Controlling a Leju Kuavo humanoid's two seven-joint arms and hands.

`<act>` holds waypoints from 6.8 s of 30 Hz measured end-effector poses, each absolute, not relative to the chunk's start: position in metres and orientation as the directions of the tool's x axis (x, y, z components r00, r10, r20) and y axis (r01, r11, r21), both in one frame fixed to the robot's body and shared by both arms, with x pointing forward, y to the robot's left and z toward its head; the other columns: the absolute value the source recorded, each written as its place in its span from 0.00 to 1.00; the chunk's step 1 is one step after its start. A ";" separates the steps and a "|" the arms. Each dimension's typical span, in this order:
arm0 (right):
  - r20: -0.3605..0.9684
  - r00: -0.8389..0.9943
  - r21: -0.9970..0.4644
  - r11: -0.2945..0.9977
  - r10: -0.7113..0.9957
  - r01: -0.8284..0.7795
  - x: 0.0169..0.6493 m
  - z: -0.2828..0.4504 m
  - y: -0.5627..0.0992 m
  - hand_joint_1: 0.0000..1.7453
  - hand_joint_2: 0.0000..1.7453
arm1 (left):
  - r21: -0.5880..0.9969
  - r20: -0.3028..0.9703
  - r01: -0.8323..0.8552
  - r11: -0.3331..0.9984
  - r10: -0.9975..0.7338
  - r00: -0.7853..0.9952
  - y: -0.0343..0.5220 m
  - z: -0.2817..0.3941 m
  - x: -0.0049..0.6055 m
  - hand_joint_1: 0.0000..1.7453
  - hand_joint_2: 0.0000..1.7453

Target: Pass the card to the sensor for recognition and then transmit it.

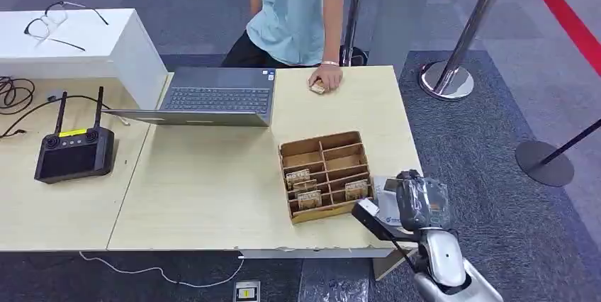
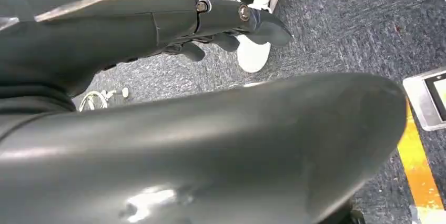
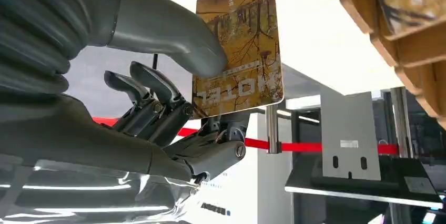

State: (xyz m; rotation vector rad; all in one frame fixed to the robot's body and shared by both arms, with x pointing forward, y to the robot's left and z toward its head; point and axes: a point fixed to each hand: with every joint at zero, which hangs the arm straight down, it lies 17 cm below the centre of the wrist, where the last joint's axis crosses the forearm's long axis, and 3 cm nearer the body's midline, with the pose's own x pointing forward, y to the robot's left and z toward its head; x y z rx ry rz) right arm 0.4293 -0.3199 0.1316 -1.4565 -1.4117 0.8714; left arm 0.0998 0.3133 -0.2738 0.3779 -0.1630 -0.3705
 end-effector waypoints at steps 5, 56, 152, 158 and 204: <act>0.090 0.104 -0.935 0.048 0.991 0.350 0.429 0.128 -0.322 1.00 1.00 | 0.389 0.086 0.322 0.863 -0.382 0.920 0.314 -0.274 0.100 0.00 0.00; 0.175 0.169 -0.960 0.130 0.970 0.249 0.423 0.076 -0.343 1.00 1.00 | 0.394 0.081 0.337 0.855 -0.397 0.914 0.314 -0.274 0.100 0.00 0.00; 0.011 -0.196 -0.861 0.109 0.981 0.497 0.521 0.316 -0.181 1.00 1.00 | 0.385 0.101 0.431 0.816 -0.502 0.859 0.309 -0.274 0.106 0.00 0.00; 0.000 -0.217 -0.864 0.109 0.976 0.492 0.523 0.315 -0.170 0.89 1.00 | 0.385 0.100 0.432 0.816 -0.502 0.859 0.309 -0.274 0.105 0.00 0.00; -0.054 0.148 -0.840 -0.125 0.988 0.529 0.382 0.339 -0.348 0.00 1.00 | 0.376 0.028 0.365 0.852 -0.404 0.914 0.323 -0.277 0.081 0.00 0.00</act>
